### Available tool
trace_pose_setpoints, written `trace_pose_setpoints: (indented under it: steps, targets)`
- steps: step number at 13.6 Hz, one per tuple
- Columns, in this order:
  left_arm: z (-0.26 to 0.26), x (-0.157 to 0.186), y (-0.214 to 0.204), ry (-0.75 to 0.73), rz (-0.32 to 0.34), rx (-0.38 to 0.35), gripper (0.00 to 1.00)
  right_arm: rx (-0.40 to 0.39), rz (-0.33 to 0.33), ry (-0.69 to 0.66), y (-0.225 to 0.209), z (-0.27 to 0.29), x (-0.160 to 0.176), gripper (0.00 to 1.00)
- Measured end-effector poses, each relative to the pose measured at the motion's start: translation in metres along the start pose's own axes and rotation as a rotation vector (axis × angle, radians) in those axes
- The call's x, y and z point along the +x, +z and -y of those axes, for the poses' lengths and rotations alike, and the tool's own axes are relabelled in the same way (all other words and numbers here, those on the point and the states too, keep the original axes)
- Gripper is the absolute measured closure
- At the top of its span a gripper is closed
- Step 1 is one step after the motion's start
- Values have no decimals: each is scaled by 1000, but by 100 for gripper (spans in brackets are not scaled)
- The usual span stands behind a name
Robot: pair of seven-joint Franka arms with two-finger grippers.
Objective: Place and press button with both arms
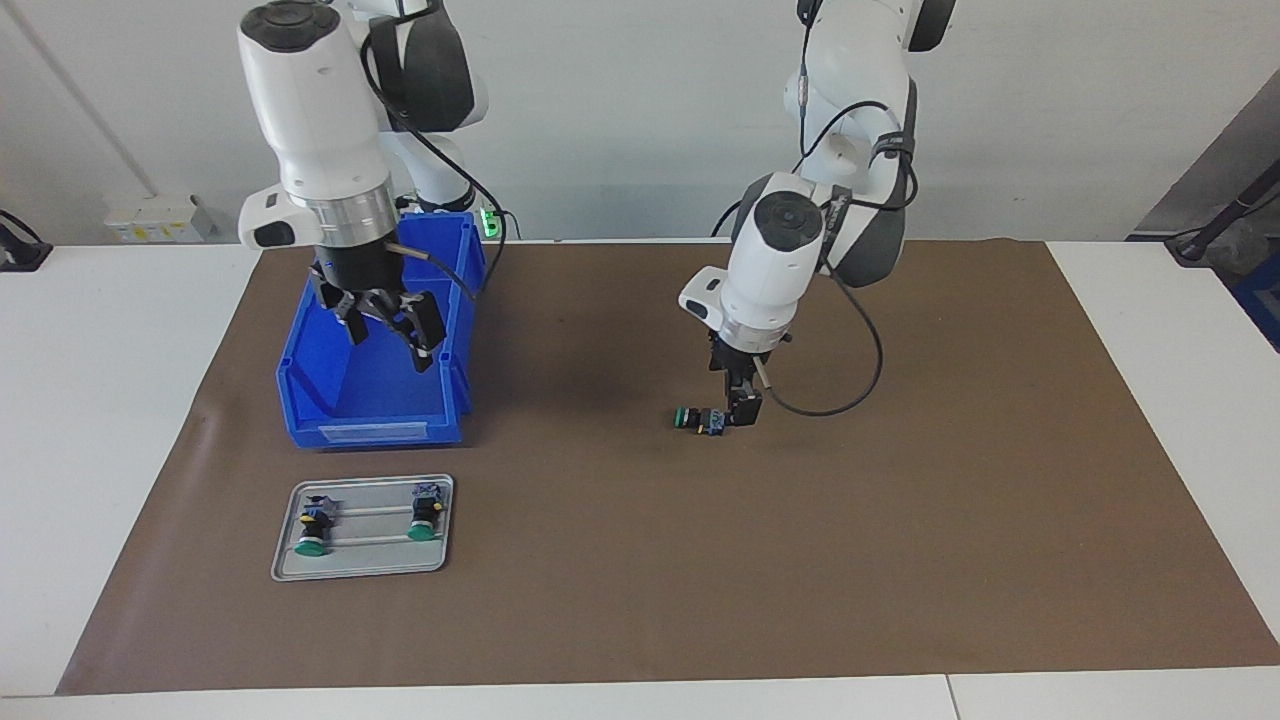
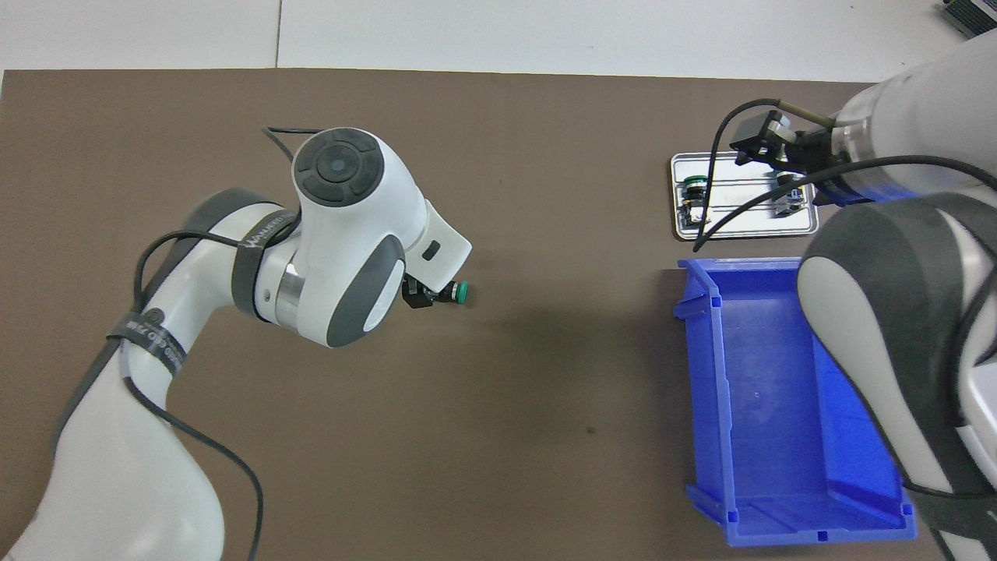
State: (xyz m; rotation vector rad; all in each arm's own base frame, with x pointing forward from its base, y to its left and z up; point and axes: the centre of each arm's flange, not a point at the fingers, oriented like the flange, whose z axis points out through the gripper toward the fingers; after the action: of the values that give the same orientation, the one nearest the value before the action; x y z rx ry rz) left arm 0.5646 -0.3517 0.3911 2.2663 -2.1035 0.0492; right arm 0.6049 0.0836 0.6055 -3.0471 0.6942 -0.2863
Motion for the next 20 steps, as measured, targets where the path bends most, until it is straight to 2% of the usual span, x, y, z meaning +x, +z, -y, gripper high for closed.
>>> trace_pose_setpoints:
  steps: [3, 8, 11, 14, 15, 18, 19, 20]
  targets:
    - [-6, 21, 54, -7, 23, -15, 0, -20, 50, -99, -24, -48, 5, 0]
    - [-22, 24, 87, 10, 37, -26, 0, -45, 120, -172, -56, -90, -8, 0]
    - [-38, 23, 109, 22, 47, -35, 0, -51, 141, -192, -55, -93, -13, 0]
    - [-38, 26, 106, -1, 41, -23, 2, -55, 153, -198, -49, -91, -15, 0]
    - [-38, 26, 105, -10, 41, -21, 11, -55, 153, -198, -49, -91, -15, 0]
    - [-36, 26, 99, -11, 58, 16, 52, -55, 153, -198, -49, -92, -16, 0]
    - [-35, 26, 98, -20, 61, 22, 60, -55, 152, -198, -50, -92, -16, 0]
    - [-34, 28, 95, -34, 59, 30, 60, -55, 152, -198, -50, -92, -16, 0]
